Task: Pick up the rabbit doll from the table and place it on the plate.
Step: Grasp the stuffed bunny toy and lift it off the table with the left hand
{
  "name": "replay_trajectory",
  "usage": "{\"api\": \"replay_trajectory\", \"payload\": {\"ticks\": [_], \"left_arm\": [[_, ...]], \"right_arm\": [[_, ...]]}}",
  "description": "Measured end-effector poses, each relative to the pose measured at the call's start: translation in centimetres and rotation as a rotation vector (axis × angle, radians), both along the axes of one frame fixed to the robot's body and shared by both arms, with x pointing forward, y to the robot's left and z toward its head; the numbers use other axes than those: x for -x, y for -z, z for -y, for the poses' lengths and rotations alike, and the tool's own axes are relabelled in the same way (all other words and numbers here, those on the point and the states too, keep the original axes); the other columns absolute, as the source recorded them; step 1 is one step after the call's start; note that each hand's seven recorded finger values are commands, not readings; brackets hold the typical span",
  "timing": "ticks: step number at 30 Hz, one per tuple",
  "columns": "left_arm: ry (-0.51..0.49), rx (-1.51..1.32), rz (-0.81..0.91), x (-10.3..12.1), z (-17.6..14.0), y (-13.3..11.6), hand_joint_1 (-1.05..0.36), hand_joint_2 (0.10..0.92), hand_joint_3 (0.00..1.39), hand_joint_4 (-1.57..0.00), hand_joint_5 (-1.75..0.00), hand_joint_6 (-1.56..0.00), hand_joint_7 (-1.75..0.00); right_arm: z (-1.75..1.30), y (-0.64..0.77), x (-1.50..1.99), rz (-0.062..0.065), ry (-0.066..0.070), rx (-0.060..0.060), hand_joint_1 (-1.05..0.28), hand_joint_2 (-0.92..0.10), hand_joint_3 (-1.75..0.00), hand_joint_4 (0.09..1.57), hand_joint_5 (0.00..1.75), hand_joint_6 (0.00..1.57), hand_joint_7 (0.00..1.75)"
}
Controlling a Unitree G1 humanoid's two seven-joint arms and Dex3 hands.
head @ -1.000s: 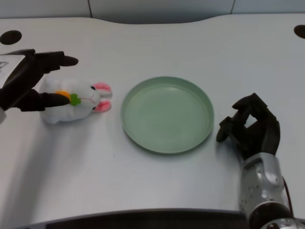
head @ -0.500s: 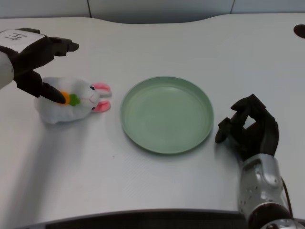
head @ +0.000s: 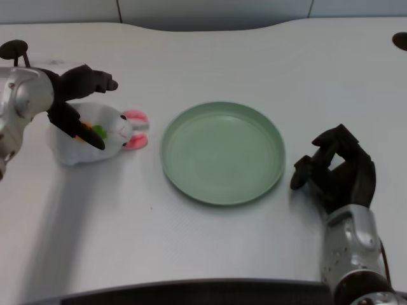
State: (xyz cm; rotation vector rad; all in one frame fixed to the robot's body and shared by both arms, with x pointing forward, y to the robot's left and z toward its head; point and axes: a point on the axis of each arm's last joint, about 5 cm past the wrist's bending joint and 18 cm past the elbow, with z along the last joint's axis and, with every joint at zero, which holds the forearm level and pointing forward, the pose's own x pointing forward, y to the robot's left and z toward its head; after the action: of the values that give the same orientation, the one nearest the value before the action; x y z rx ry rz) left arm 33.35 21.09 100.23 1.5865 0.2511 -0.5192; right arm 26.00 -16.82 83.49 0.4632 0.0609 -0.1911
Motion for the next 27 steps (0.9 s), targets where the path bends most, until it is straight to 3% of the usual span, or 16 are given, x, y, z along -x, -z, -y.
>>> {"api": "replay_trajectory", "payload": {"ticks": [2,5,13,18,27], "left_arm": [[-0.016,-0.020,-0.014,-0.4,0.1,0.6,-1.02,0.920,0.02,-0.01,-0.30,-0.16,-0.01],[-0.045,-0.042,-0.039,-0.8,0.1,1.6,-1.02,0.917,0.02,-0.02,-0.30,-0.18,-0.02],[-0.077,-0.119,-0.041,-1.1,-0.3,3.4,-1.03,0.920,0.01,-0.03,-0.31,-0.20,-0.01],[-0.071,-0.168,-0.007,-1.1,-0.4,4.0,-1.04,0.921,0.01,-0.05,-0.33,-0.21,-0.02],[-0.018,-0.182,0.097,-0.7,-0.6,5.0,-0.96,0.917,0.00,-0.09,-0.36,-0.24,-0.02]], "right_arm": [[0.03,-0.03,-0.01,-0.004,0.004,0.001,-1.05,-0.27,-1.55,1.55,1.49,1.10,1.75],[0.06,-0.15,-0.06,0.001,0.003,0.007,-1.05,-0.26,-1.56,1.56,1.48,1.09,1.75],[0.37,-0.19,-0.06,0.002,0.008,0.012,-1.05,-0.28,-1.52,1.57,1.43,1.11,1.74],[0.36,-0.18,-0.06,0.001,0.007,0.013,-1.05,-0.29,-1.55,1.56,1.44,1.09,1.75],[0.34,-0.17,-0.07,-0.003,0.005,0.002,-1.05,-0.28,-1.55,1.56,1.45,1.09,1.74]]}}
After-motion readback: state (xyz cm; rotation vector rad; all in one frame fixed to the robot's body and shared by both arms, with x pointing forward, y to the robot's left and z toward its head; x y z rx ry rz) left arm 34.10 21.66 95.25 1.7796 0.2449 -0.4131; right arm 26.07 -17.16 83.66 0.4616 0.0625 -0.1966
